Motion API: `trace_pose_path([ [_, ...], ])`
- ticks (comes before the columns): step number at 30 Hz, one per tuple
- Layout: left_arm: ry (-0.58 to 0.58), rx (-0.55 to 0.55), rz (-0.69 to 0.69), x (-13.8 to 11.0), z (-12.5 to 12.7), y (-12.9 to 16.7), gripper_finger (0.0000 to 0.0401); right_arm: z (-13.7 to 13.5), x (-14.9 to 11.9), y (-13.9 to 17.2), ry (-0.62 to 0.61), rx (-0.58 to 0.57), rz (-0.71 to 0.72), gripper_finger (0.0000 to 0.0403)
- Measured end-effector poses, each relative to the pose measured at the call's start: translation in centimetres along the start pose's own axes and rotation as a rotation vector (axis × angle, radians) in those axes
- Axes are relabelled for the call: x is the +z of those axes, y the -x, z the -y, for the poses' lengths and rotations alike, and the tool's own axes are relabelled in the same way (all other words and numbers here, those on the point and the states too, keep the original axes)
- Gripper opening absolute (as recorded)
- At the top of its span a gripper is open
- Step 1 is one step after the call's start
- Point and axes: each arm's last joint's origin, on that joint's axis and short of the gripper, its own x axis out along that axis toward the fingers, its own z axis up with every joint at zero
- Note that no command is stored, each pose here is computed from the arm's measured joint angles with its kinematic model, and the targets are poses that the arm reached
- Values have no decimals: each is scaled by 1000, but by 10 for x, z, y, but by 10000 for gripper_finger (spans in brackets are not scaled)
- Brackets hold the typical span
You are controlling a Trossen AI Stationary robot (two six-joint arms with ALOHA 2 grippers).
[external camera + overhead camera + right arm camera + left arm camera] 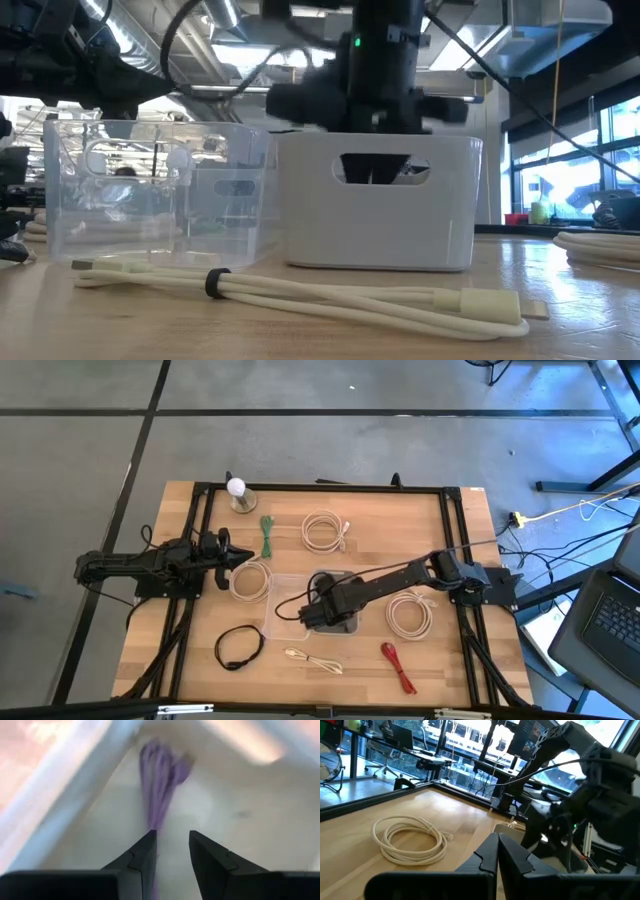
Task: Pick & Place USB Port
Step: Put the green charger cable into the gray bin
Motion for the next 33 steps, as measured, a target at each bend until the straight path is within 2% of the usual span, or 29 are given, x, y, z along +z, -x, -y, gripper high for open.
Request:
trace_pose_path([
  [7,-8,-22,-13,-1,1,0,4,10,4,75,73,-66,175,120],
  [13,-17,-24,-18,-1,1,0,4,16,-3,142,159,79,396,115],
  [17,2,-32,-35,-2,1,-1,3,27,-13,165,239,88,503,100],
  [21,20,-43,-84,-6,0,-3,2,41,-27,183,408,84,546,84],
  [25,63,9,-146,-12,-2,-7,6,64,-41,199,498,91,578,66],
  [33,93,114,-296,-27,-7,-15,22,151,-68,236,557,201,650,41],
])
